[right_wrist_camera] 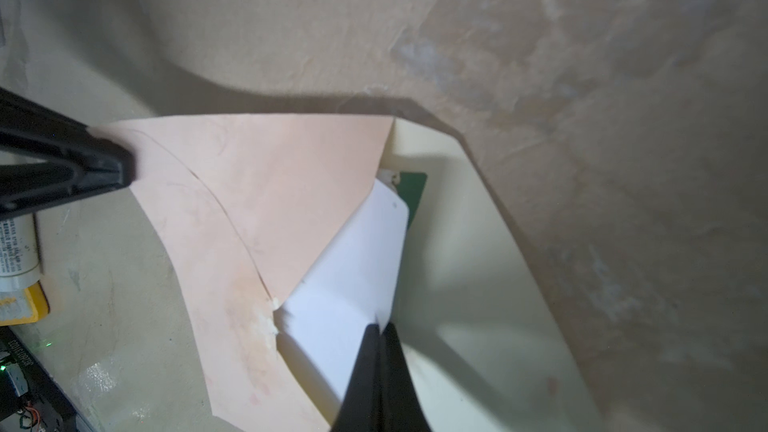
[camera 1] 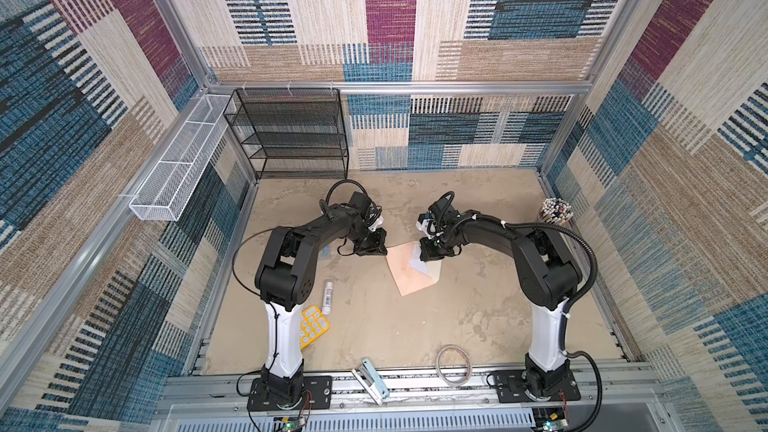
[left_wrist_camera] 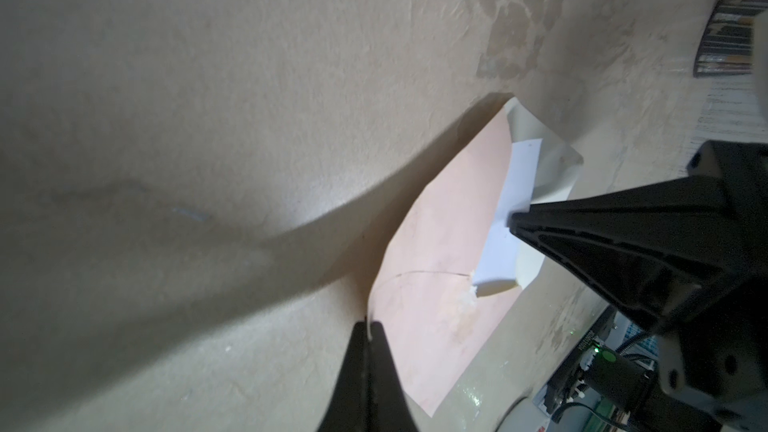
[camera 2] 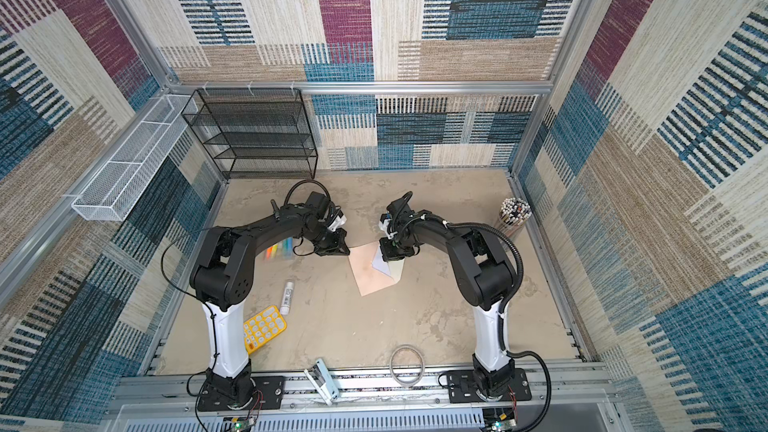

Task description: Place the letter into the envelope and seal it

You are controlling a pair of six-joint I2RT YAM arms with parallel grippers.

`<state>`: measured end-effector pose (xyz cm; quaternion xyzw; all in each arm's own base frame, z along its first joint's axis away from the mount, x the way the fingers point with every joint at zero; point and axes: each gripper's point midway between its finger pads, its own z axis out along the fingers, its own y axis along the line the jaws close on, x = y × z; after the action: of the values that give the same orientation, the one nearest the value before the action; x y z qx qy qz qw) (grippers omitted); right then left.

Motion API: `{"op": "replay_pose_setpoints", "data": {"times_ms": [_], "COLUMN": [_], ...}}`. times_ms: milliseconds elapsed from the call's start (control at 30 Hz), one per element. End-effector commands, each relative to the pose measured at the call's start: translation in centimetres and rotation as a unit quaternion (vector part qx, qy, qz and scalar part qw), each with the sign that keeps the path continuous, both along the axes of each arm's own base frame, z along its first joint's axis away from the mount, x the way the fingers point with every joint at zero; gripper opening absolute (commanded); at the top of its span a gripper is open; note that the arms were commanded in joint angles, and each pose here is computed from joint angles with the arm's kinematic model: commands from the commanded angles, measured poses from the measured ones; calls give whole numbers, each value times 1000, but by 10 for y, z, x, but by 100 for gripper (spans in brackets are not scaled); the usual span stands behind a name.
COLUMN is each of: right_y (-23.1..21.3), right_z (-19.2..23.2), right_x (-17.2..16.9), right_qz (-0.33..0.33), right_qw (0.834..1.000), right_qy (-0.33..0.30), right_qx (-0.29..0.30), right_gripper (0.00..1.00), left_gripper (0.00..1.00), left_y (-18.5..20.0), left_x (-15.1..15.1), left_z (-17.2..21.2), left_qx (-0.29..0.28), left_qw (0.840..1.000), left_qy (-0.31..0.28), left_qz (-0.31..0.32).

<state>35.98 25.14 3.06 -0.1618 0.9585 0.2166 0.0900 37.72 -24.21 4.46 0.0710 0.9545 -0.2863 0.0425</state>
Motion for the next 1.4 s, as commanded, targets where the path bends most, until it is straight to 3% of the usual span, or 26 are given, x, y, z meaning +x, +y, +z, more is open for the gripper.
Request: {"op": "replay_pose_setpoints", "data": {"times_ms": [0, 333, 700, 767, 833, 933, 1033, 1133, 1367], "right_y": [2, 23, 19, 18, 17, 14, 13, 13, 13], "right_z": [0, -7, -17, -17, -16, -17, -16, -15, -14], "right_x": [2, -7, -9, -10, -10, -11, -11, -11, -12], "right_qz": [4, 32, 28, 26, 24, 20, 17, 15, 14], "right_qw": [1000, 999, 999, 999, 999, 999, 1000, 1000, 1000], "right_qy": [-4, 16, 24, 24, 24, 25, 26, 25, 25], "right_qx": [-1, 28, 18, 14, 12, 5, 5, 3, 4], "right_gripper": [0, 0, 0, 0, 0, 0, 0, 0, 0], "left_gripper": [0, 0, 0, 10, 26, 36, 38, 35, 8], "left_y": [1, -6, -1, 6, 15, 29, 33, 27, -13], "left_x": [1, 1, 3, 3, 3, 4, 3, 0, -7], "left_z": [0, 3, 4, 3, 5, 13, 29, 46, 46], "left_qx": [10, -7, 1, 22, 44, 81, 84, 68, -23], "left_qw": [1000, 1000, 1000, 999, 998, 995, 993, 993, 998], "left_qy": [-16, -18, -27, -30, -38, -52, -70, -82, -57], "left_qz": [-20, -16, 2, 8, 19, 33, 41, 42, 23]}}
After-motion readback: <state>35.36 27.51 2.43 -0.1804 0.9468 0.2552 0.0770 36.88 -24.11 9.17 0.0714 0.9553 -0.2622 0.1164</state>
